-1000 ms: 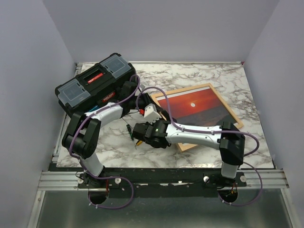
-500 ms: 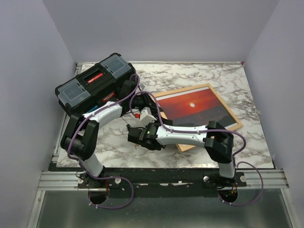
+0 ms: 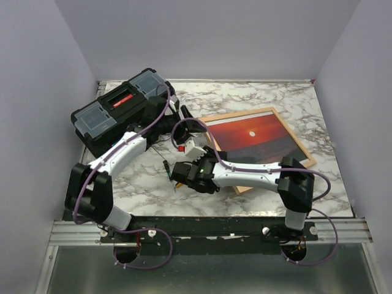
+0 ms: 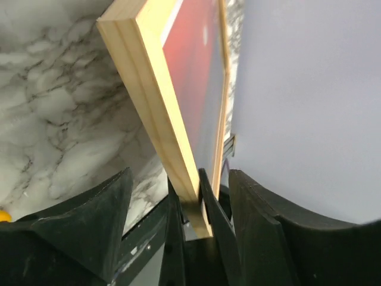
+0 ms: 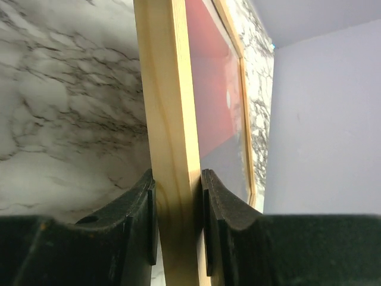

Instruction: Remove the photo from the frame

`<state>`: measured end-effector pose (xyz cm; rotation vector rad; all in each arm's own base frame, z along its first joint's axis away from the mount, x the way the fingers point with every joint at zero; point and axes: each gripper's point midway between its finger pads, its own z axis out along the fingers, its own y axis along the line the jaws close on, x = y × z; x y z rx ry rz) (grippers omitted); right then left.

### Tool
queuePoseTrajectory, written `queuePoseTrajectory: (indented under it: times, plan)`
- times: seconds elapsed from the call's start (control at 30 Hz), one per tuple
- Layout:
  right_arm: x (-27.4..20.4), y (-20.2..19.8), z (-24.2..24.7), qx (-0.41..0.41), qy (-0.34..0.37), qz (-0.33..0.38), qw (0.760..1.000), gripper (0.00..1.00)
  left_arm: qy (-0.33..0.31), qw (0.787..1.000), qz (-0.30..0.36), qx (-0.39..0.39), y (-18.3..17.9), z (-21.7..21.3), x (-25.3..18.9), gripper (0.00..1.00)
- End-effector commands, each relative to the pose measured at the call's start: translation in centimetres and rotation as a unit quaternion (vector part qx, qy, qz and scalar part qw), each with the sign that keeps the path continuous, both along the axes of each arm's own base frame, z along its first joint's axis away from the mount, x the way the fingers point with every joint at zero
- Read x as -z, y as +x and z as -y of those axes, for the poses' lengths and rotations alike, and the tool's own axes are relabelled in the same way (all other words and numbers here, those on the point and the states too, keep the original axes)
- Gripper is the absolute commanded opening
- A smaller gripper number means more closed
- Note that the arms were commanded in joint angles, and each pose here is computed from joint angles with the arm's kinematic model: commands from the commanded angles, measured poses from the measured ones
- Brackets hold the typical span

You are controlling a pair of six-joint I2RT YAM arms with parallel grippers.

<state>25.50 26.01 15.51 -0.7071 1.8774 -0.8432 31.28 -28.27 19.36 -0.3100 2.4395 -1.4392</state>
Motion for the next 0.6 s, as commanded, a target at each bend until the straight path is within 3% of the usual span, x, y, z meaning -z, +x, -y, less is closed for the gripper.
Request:
queuePoseTrajectory:
  times: [0.0,0.13,0.27,0.47,0.57]
  plan:
    - [-4.6,1.5,0.8,0.007,0.087,0.058,0.995,0.01,0.017,0.987,0.156,-0.042,2.0,-3.4,-6.6,0.79]
    - [-7.6,2.8,0.7,-0.027,0.182,0.05,0.982,0.01,0.054,0.949,0.293,-0.106,2.6,-7.1,-11.5,0.99]
    - [-11.6,4.1,-0.3,-0.073,0.259,0.043,0.962,0.01,0.106,0.903,0.396,-0.126,2.1,-9.5,-15.7,0.99]
    - [-18.4,5.6,-2.4,-0.11,0.336,0.062,0.933,0.01,0.152,0.843,0.488,-0.169,0.7,-12.4,-18.7,0.98]
    - [-22.0,6.1,-3.2,-0.13,0.377,0.067,0.915,0.01,0.167,0.823,0.51,-0.188,0.0,-13.4,-19.8,0.98]
